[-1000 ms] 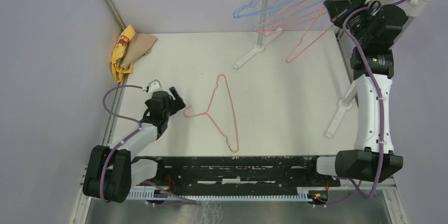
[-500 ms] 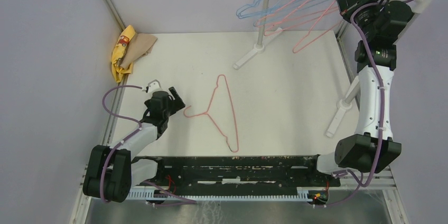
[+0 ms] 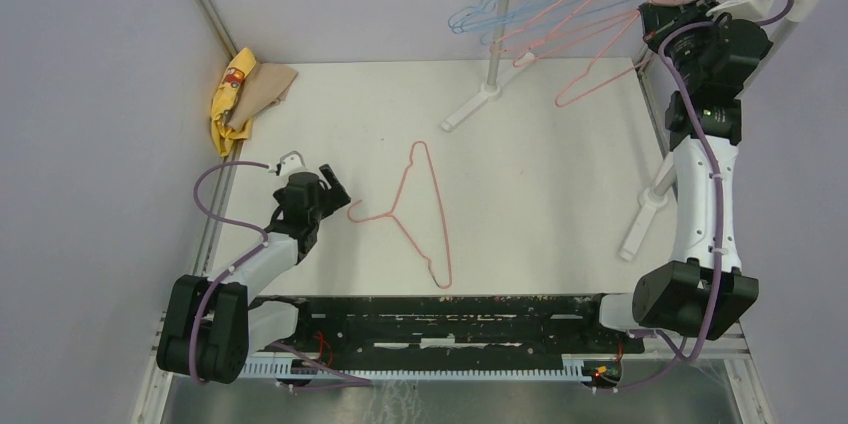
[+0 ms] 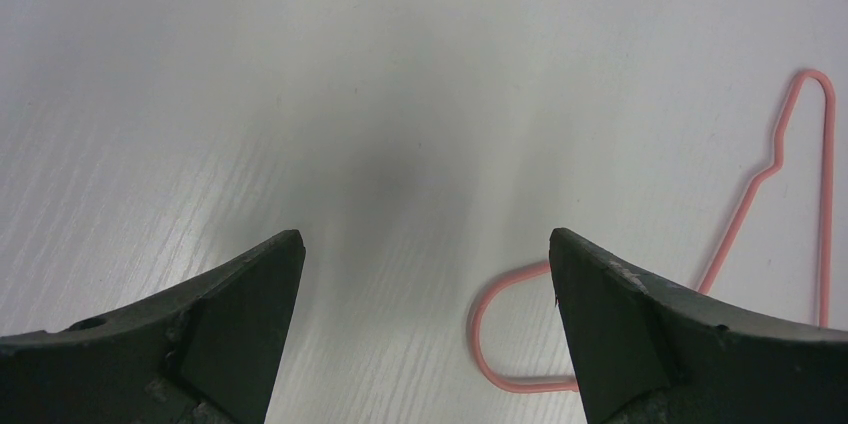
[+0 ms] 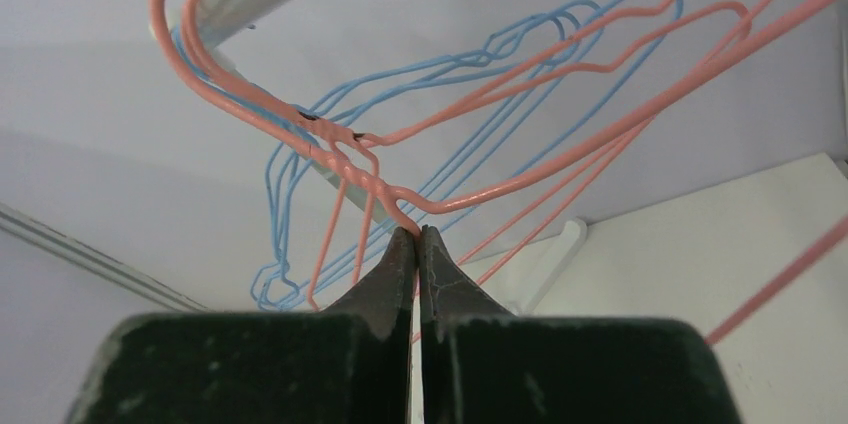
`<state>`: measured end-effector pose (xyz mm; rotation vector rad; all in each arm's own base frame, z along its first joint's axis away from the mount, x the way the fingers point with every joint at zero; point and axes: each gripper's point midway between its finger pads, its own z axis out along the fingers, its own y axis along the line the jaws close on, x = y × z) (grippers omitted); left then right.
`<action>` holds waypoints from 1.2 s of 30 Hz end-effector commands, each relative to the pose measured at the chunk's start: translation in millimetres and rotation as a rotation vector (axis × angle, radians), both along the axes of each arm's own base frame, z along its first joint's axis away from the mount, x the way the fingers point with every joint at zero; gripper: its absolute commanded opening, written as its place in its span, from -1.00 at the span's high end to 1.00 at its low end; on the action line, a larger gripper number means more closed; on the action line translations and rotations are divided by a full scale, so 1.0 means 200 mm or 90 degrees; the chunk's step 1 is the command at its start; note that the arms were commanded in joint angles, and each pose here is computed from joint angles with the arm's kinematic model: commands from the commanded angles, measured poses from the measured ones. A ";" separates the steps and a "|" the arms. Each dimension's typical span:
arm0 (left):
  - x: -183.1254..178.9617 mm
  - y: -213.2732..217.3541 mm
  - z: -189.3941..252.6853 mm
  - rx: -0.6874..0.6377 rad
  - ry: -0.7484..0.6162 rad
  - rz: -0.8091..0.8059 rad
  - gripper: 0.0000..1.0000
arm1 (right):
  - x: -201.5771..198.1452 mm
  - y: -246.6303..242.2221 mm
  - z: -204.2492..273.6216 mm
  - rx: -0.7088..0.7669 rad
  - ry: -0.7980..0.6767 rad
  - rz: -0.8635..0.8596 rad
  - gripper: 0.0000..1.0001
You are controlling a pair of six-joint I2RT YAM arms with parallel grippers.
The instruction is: Organize the hangers
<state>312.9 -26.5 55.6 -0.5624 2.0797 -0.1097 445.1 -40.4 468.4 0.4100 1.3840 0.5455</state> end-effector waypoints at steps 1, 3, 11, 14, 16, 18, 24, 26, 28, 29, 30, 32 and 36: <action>0.06 0.02 0.10 0.015 -0.042 0.000 -0.98 | -0.01 -0.05 -0.17 0.011 0.065 -0.031 0.99; 0.06 0.01 0.10 0.013 -0.041 0.000 -0.98 | -0.02 -0.05 -0.17 0.012 0.066 -0.038 0.99; 0.06 0.01 0.10 0.009 -0.043 -0.002 -0.98 | -0.07 -0.05 -0.14 0.004 0.059 -0.044 0.19; 0.06 0.01 0.09 0.009 -0.042 -0.004 -0.98 | -0.14 -0.06 -0.09 -0.002 0.044 -0.064 -0.03; 0.06 0.01 0.09 0.009 -0.043 -0.004 -0.98 | -0.21 -0.06 -0.06 -0.008 0.039 -0.080 -0.12; 0.06 0.00 0.10 0.008 -0.044 -0.006 -0.98 | -0.28 -0.05 -0.01 -0.015 0.029 -0.090 -0.18; 0.06 -0.01 0.09 0.004 -0.042 -0.011 -0.98 | -0.52 0.13 0.13 -0.064 -0.018 -0.051 -0.28; 0.06 -0.01 0.08 0.003 -0.039 -0.012 -0.98 | -0.56 0.27 0.12 -0.093 -0.008 0.008 -0.27; 0.07 -0.01 0.08 0.001 -0.036 -0.014 -0.98 | -0.59 0.44 0.07 -0.137 0.010 0.074 -0.25; 0.07 -0.01 0.07 0.000 -0.034 -0.013 -0.98 | -0.60 0.54 0.02 -0.156 0.022 0.108 -0.24; 0.07 -0.02 0.06 0.000 -0.031 -0.015 -0.98 | -0.61 0.65 -0.03 -0.174 0.034 0.144 -0.23; 0.07 -0.02 0.05 -0.002 -0.026 -0.018 -0.98 | -0.63 0.85 -0.17 -0.219 0.074 0.209 -0.21; 0.07 -0.02 0.04 0.001 -0.017 -0.019 -0.98 | -0.68 1.26 -0.50 -0.329 0.145 0.312 -0.19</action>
